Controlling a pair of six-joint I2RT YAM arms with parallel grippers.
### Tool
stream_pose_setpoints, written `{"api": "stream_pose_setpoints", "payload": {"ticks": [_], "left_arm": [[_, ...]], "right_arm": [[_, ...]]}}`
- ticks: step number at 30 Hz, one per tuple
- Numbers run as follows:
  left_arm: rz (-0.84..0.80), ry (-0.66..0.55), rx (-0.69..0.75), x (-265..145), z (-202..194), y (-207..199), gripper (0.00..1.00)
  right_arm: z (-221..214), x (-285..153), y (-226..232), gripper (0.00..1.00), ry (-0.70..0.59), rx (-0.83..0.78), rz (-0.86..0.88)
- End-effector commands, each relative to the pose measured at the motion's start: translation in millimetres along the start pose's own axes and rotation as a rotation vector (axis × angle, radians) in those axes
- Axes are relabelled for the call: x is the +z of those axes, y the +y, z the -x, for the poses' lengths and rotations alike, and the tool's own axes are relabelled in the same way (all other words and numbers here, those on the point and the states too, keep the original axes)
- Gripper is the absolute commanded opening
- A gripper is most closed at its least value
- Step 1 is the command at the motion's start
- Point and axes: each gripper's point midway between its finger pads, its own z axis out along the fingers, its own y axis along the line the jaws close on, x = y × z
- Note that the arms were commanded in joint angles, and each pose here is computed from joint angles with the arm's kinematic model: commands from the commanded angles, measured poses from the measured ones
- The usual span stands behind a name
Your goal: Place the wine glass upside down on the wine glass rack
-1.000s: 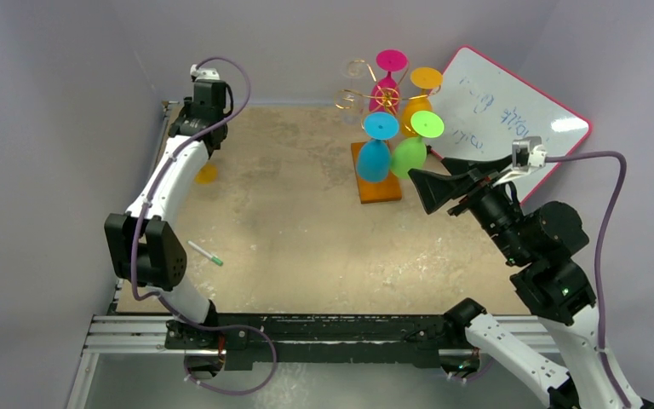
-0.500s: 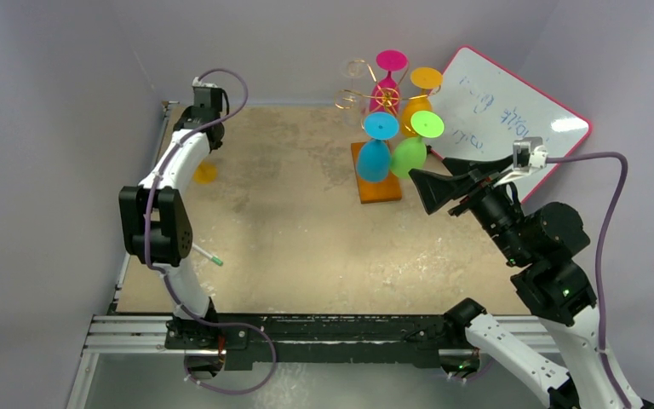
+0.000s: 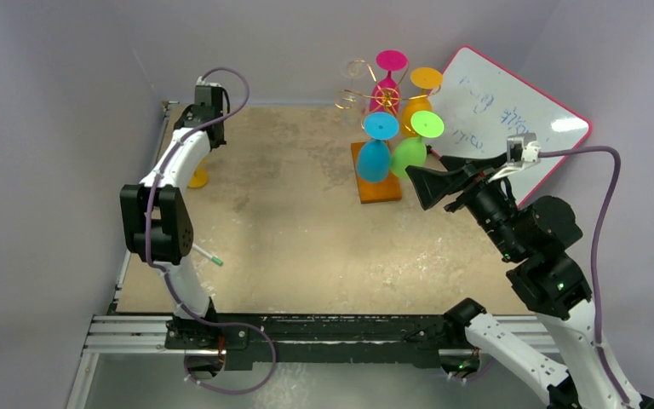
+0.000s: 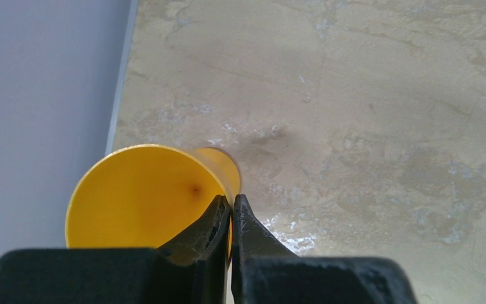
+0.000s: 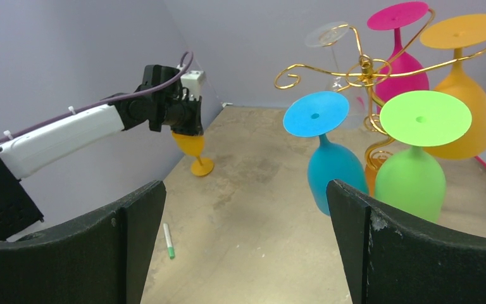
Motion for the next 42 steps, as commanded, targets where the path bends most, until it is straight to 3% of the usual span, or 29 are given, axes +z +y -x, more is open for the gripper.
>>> {"api": "stream_pose_setpoints", "payload": {"ticks": [1,7,14,18,28,36,42], "left_arm": [[-0.075,-0.093,-0.069,-30,39,0,0.00],[-0.159,-0.081,-0.119,-53,36,-7,0.00],[-0.270,-0.067,-0.142,-86,27,-15,0.00],[-0.444,-0.051,-0.192,-110,11,-39,0.00],[-0.685,0.043,-0.195,-169,-29,-69,0.00],[-0.938,0.038,-0.066,-247,-49,-118,0.00],[-1.149,0.021,-0.105,-291,-51,-134,0.00]], "right_arm": [[11,7,-5,1.00,-0.059,-0.011,-0.032],[2,6,-3,1.00,-0.037,-0.039,0.003],[14,-4,-18,1.00,-0.130,-0.065,-0.066],[18,-12,-27,1.00,-0.146,-0.064,-0.119],[-2,-17,-25,0.94,-0.082,-0.265,-0.037],[-36,-5,-16,0.87,0.069,-0.675,0.159],[-66,-12,4,0.81,0.098,-1.018,0.441]]}}
